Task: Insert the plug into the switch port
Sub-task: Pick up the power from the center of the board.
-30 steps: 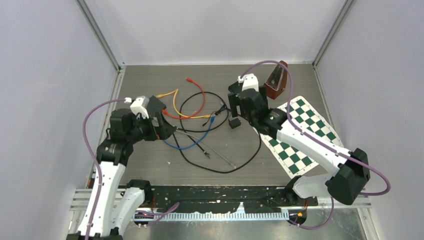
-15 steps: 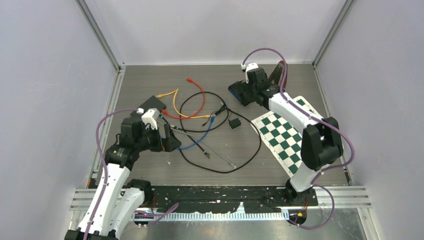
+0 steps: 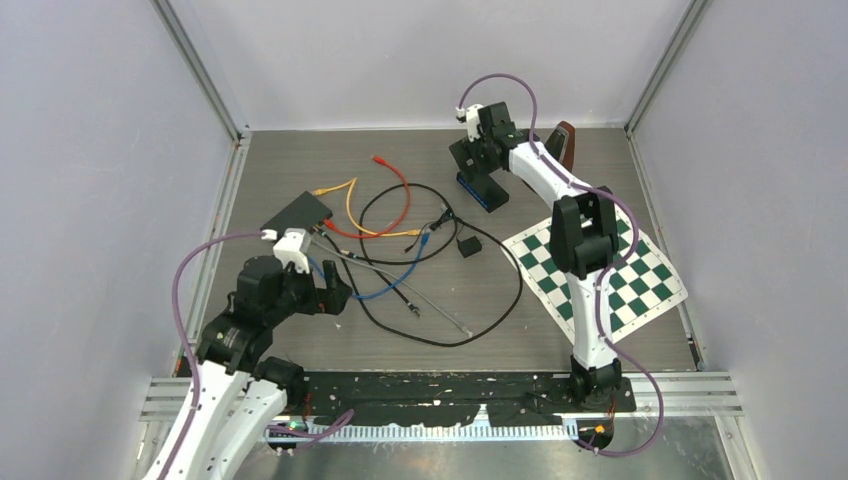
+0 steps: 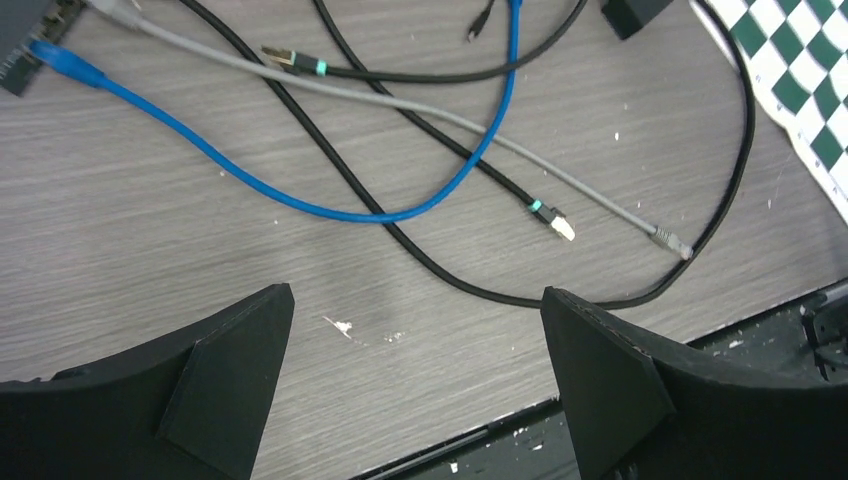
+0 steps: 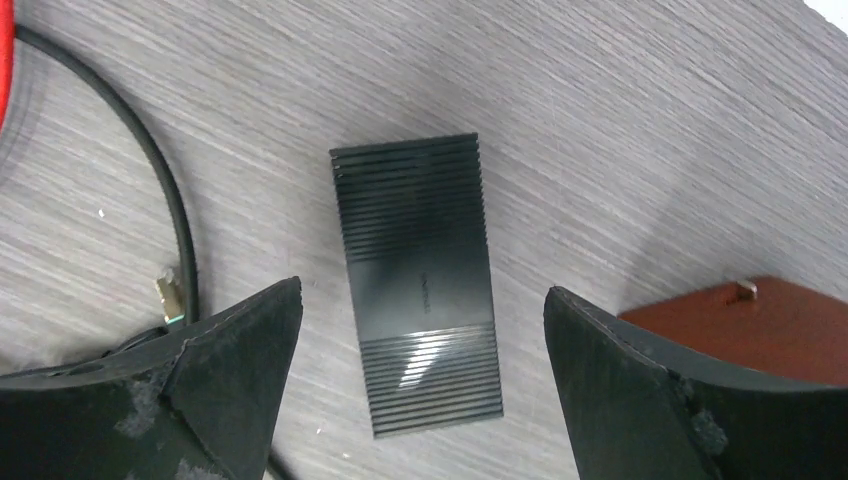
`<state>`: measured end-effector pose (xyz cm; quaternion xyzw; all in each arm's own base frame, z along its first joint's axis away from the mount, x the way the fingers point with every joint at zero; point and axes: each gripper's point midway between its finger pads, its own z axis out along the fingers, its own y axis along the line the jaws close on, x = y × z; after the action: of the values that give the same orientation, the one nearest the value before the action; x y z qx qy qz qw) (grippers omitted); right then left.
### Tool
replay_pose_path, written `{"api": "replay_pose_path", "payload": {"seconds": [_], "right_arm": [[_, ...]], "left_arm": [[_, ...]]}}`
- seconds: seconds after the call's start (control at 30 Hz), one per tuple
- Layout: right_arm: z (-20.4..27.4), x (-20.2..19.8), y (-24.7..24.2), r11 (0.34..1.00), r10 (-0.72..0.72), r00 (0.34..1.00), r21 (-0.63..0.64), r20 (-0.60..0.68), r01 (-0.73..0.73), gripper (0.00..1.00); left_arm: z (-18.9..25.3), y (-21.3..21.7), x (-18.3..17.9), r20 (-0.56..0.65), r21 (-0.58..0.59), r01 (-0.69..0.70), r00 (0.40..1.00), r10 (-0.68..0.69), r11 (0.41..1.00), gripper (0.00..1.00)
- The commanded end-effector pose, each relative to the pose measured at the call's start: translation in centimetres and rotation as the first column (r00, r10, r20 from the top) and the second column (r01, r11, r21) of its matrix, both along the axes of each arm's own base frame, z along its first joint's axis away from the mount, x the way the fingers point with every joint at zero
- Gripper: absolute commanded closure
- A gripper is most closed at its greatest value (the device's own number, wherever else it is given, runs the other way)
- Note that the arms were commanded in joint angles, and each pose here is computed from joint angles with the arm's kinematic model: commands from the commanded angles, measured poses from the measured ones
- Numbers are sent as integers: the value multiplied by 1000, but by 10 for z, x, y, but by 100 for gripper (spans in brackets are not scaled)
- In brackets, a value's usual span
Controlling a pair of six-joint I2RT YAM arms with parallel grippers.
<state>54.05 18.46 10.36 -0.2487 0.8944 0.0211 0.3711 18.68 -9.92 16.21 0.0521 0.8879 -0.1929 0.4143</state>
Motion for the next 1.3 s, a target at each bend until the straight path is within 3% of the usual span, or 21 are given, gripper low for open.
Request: {"api": "replay_pose_path", "payload": {"seconds": [0.0,0.53,0.67,0.83,1.0,1.1,1.2,1.27], "right_arm": [[3,10,2,998,57,997,33,-45,-55,3],[-38,-4,-2,990,137,972,63,-192,-127,14],[-46,-14,-8,993,119,963,53,-242,-109,23],[-34,-25,-18,998,65,967,28,-246,-59,35],[-20,-42,-26,999,40,973,20,-226,-36,36],[-18,-50,-32,1000,19,973,6,-230,-18,27],[-1,-50,-33,1000,2,981,17,-196,1,6],[16,-51,-30,999,8,985,43,-171,-1,2]], "left_arm": [[11,5,5,81,-9,-37,996,38,999,2],[6,4,7,57,-6,-37,998,38,999,12],[4,4,7,46,-4,-37,998,37,999,15],[2,-1,6,34,-12,-15,999,15,1000,17],[3,-2,6,39,-16,-9,999,10,1000,18],[3,-1,6,40,-15,-11,999,12,1000,18],[3,-1,6,37,-14,-12,999,12,1000,18],[3,-1,7,35,-13,-15,999,15,1000,18]]}}
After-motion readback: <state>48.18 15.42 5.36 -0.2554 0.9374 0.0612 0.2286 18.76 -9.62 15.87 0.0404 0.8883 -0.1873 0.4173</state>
